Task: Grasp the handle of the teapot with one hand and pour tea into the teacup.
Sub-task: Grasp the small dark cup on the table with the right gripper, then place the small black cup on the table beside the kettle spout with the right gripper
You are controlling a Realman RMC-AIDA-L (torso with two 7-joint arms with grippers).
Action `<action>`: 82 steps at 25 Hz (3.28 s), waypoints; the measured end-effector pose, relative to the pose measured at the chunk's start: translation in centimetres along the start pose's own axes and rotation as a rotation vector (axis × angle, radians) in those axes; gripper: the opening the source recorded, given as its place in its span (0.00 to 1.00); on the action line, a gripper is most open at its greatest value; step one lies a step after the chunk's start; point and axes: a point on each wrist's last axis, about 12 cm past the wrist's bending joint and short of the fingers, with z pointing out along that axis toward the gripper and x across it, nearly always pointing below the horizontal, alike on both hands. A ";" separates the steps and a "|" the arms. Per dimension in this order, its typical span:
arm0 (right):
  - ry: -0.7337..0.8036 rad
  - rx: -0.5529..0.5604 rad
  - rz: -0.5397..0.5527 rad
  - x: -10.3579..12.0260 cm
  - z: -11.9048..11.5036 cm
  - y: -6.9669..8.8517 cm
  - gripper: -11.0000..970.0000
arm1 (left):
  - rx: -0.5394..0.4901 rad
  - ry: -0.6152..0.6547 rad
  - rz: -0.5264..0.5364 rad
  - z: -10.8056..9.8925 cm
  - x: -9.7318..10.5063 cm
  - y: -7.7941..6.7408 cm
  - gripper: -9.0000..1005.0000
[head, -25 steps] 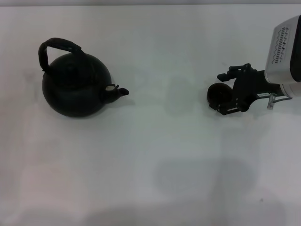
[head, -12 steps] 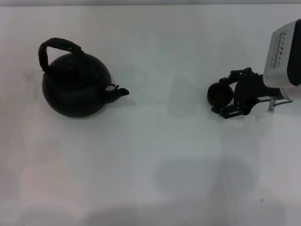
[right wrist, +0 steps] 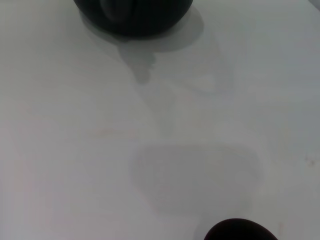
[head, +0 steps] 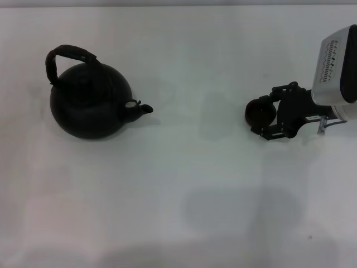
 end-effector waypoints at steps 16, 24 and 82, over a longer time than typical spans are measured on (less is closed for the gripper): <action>-0.191 -0.107 0.024 -4.1 -0.6 0.9 0.76 | 0.004 0.001 -0.004 -0.2 0.1 -0.2 0.89; -0.201 -0.149 -0.047 -7.1 1.6 2.0 0.76 | 0.009 -0.011 -0.006 -0.2 0.0 -0.3 0.89; -0.089 -0.069 -0.123 -6.3 4.8 3.1 0.88 | 0.025 -0.020 -0.004 -0.6 0.0 -0.5 0.89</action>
